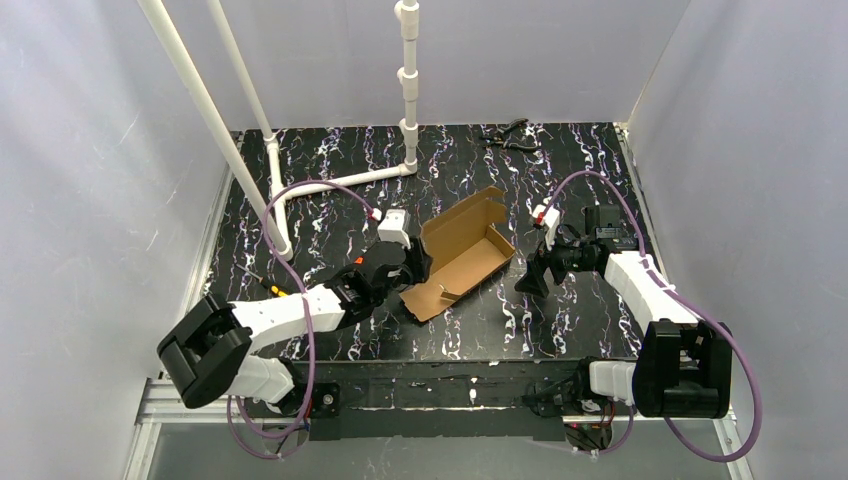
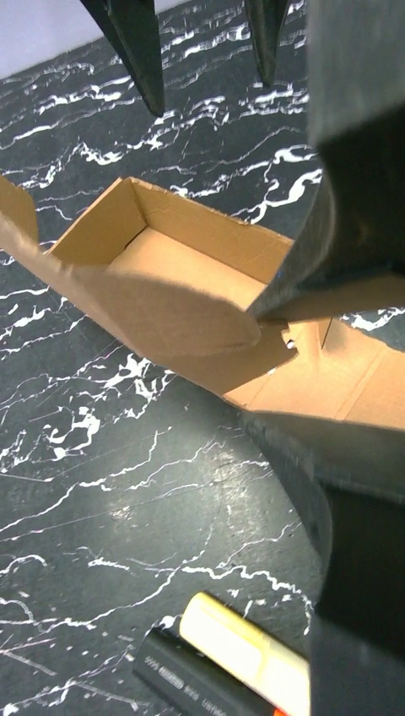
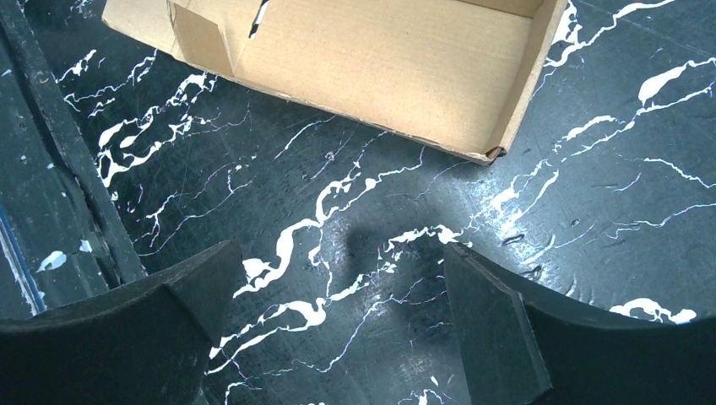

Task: Fold the paper box

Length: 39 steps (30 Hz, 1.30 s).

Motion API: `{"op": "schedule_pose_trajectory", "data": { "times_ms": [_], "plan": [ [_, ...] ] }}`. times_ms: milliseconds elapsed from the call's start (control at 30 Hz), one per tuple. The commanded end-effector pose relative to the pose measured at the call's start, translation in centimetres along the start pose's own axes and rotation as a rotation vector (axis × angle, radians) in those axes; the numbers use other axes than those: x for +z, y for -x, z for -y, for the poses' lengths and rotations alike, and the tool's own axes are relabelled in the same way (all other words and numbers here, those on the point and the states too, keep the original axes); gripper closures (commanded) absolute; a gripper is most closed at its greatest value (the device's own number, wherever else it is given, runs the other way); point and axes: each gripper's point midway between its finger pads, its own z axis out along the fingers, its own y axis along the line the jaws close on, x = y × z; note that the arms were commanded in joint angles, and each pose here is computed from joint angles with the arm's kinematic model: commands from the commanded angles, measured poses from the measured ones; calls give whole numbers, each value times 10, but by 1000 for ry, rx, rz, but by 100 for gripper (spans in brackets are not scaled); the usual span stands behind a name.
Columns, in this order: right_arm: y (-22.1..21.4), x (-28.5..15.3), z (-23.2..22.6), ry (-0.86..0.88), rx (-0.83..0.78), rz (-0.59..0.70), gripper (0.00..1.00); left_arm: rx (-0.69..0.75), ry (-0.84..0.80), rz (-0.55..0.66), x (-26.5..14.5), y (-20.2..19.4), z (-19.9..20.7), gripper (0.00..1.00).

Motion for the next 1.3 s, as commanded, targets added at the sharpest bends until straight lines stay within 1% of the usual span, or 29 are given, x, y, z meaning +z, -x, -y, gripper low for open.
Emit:
{"op": "schedule_pose_trajectory", "data": {
  "times_ms": [0,100,233,400,567,767,833,867,967,1133,1167,1267],
  "plan": [
    [11,-3,4,-2,-19,19,2,45,34,78,5,26,4,67],
    [10,-3,4,-1,-16,16,2,106,32,78,6,28,3,78],
    [10,-3,4,1,-15,16,2,207,-8,68,0,30,6,99],
    [16,-4,7,2,-37,23,2,353,-70,61,-9,34,11,100],
    [40,-11,13,36,-106,23,2,463,-127,45,-17,35,15,100],
    [83,-24,13,137,-234,39,2,495,-209,14,-24,33,21,100],
    [93,-24,6,187,-299,13,2,499,-235,6,-24,31,24,100],
    [96,-22,3,210,-333,-20,2,500,-249,0,-25,30,25,100],
    [110,-12,-7,245,-445,-86,2,504,-277,-17,-24,27,29,100],
    [124,13,-18,241,-610,-156,2,504,-295,-30,-24,26,30,100],
    [125,18,-20,248,-641,-172,3,505,-328,-40,-25,23,35,100],
    [126,32,-27,278,-705,-208,7,513,-345,-47,-25,21,36,100]
  ]
}}
